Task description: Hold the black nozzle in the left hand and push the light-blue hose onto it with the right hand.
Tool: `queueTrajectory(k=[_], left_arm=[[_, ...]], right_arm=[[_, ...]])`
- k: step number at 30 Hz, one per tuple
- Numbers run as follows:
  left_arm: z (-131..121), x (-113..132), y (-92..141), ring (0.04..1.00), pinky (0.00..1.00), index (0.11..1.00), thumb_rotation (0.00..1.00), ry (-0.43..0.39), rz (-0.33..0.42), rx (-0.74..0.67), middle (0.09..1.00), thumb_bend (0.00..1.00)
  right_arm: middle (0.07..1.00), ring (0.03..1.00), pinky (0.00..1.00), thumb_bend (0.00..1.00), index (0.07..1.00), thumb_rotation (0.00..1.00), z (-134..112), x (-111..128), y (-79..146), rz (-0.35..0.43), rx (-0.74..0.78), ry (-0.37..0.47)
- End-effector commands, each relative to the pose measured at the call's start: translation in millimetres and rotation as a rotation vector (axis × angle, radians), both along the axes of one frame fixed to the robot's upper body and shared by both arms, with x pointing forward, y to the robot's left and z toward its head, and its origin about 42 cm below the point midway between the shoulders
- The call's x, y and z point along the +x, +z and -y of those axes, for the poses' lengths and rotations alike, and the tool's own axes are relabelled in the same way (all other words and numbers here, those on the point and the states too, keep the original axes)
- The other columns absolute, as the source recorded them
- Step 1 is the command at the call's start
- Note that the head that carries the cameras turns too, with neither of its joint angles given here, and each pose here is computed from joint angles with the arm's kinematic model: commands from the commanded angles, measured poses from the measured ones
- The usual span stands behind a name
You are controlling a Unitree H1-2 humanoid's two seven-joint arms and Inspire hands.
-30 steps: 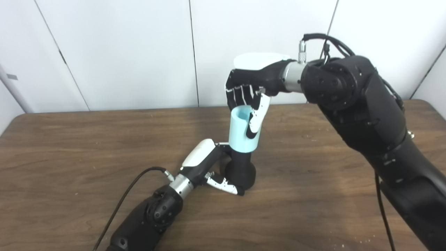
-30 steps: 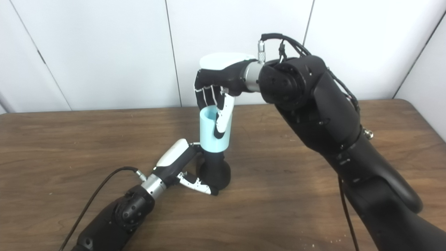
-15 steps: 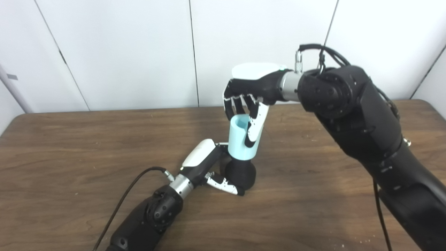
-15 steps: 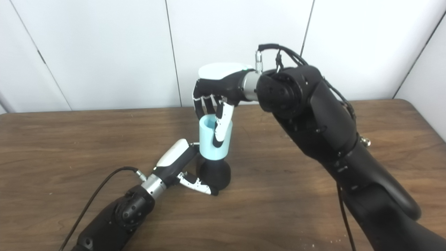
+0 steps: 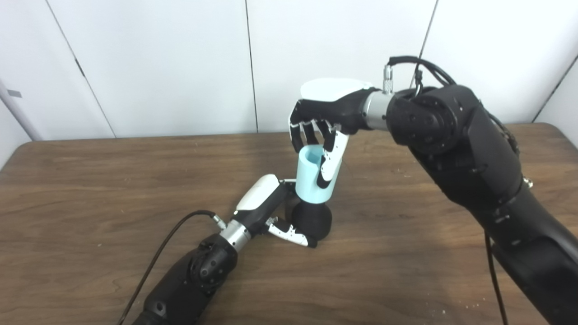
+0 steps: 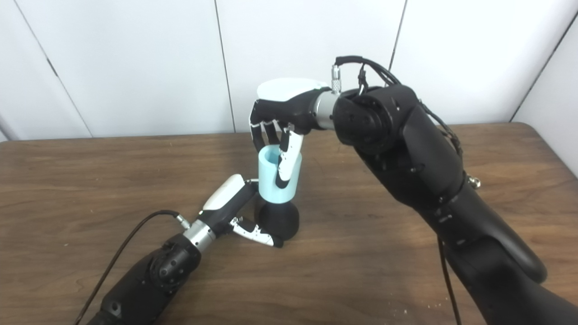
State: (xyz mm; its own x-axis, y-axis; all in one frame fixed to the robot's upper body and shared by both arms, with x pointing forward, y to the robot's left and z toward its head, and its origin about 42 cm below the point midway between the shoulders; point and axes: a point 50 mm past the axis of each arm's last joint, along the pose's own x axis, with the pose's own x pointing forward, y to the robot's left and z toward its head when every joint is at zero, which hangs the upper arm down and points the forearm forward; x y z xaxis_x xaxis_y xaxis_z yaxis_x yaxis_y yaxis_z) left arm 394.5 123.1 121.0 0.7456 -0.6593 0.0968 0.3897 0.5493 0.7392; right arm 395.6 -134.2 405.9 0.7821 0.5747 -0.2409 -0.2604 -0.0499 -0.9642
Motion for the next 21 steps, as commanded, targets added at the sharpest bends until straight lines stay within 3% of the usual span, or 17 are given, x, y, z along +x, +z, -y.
queueTrajectory(k=[1,4,7,21], left_arm=[[-17.4,-65.3,-99.6,0.580,0.75,0.475,0.09,-0.024,-0.334,0.240,0.466,0.52],[-18.4,-65.3,-100.3,0.576,0.75,0.475,0.09,-0.023,-0.337,0.242,0.462,0.52],[-18.6,-65.6,-100.2,0.575,0.75,0.475,0.09,-0.022,-0.336,0.241,0.463,0.52],[-16.5,-66.2,-100.5,0.581,0.74,0.475,0.09,-0.022,-0.338,0.233,0.466,0.52]], right_arm=[[0.388,0.209,0.11,0.52,0.496,0.00,4.3,-13.2,27.5,0.208,0.017,0.024],[0.390,0.208,0.11,0.52,0.499,0.00,3.9,-20.0,24.9,0.294,0.029,0.044],[0.391,0.207,0.11,0.52,0.498,0.00,1.2,-24.0,22.1,0.326,0.028,0.057],[0.385,0.177,0.09,0.52,0.489,0.00,-7.3,-21.8,17.5,0.260,-0.005,0.043]])
